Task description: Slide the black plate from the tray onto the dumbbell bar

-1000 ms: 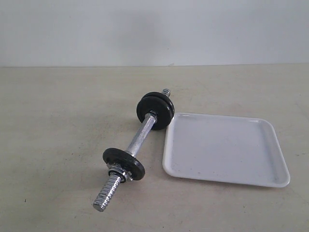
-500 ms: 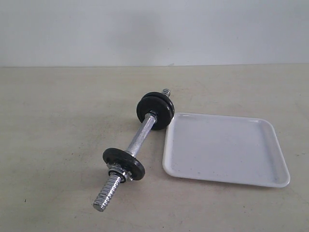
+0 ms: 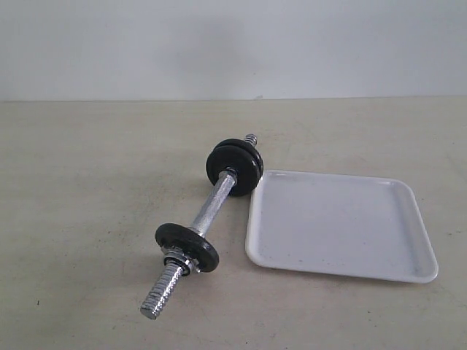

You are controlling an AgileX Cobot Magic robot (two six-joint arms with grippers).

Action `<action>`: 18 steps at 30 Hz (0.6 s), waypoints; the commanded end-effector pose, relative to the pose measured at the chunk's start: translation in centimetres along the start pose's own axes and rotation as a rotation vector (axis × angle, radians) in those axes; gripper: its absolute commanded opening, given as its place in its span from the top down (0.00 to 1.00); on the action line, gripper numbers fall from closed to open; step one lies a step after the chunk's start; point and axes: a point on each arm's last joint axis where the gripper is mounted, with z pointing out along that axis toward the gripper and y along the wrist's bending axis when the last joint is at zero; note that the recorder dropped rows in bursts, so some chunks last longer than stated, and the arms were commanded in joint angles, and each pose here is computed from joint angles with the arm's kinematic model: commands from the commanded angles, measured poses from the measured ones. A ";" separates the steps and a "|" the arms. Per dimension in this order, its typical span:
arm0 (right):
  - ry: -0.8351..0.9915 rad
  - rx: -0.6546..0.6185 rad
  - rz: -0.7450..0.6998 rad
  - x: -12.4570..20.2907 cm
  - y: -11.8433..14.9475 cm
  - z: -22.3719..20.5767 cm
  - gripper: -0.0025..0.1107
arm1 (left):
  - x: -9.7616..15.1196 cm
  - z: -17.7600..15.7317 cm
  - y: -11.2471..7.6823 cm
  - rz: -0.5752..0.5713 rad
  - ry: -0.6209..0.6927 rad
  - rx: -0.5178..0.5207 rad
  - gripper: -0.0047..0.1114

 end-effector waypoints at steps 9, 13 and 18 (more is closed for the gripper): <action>-0.014 0.016 0.002 -0.1 -0.1 -0.1 0.98 | -0.6 0.0 0.1 -0.005 -0.071 -0.010 0.92; -0.014 0.016 0.002 -0.1 -0.1 -0.1 0.98 | -0.6 0.0 0.1 -0.005 -0.071 -0.010 0.92; -0.014 0.016 0.002 -0.1 -0.1 -0.1 0.98 | -0.6 0.0 0.1 -0.005 -0.071 -0.010 0.92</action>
